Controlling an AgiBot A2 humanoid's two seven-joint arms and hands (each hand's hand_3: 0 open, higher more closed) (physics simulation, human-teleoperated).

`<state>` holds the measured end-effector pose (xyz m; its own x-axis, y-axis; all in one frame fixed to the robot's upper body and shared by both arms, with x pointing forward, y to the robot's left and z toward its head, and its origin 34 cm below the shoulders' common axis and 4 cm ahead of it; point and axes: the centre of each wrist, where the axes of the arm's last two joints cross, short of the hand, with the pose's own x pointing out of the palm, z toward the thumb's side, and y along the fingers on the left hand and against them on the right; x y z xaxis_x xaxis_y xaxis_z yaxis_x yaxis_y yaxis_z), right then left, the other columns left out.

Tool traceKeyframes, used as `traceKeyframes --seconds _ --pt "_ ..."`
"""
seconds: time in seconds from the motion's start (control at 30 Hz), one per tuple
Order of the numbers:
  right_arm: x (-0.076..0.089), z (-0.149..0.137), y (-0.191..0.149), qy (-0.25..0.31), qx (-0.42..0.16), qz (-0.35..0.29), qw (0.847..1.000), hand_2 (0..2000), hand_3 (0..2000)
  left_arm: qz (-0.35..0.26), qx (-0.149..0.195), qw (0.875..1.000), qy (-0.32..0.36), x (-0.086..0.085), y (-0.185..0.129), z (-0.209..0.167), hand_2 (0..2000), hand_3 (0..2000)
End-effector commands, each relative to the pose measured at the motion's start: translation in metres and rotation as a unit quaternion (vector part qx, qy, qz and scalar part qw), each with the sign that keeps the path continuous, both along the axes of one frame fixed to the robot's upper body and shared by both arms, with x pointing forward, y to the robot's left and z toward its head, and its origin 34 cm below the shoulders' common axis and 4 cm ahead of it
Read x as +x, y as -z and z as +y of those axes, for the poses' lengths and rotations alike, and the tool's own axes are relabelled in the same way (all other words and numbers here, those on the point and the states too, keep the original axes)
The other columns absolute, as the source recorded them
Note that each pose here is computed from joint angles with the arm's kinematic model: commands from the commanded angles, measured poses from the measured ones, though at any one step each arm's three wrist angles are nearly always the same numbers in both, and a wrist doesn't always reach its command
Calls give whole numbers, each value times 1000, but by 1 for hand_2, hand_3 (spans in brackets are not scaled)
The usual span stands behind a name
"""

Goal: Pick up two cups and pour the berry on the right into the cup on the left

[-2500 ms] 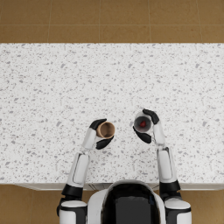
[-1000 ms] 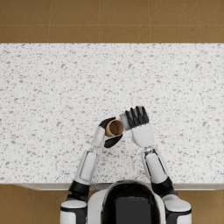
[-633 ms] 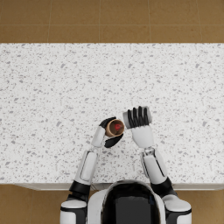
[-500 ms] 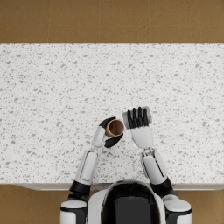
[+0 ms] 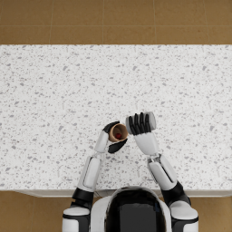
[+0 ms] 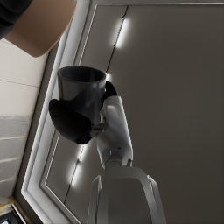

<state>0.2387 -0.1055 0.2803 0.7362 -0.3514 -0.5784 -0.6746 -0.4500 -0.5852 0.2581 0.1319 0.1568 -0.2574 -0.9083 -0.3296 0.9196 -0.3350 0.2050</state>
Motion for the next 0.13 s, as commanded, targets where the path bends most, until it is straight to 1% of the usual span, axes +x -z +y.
traceKeyframes --seconds 0.03,0.13 --pt "0 0 0 0 0 0 1000 2000 1280 0 0 1000 0 0 0 0 2000 1280" --pt "0 0 0 0 0 0 1000 2000 1280 0 0 1000 0 0 0 0 2000 1280"
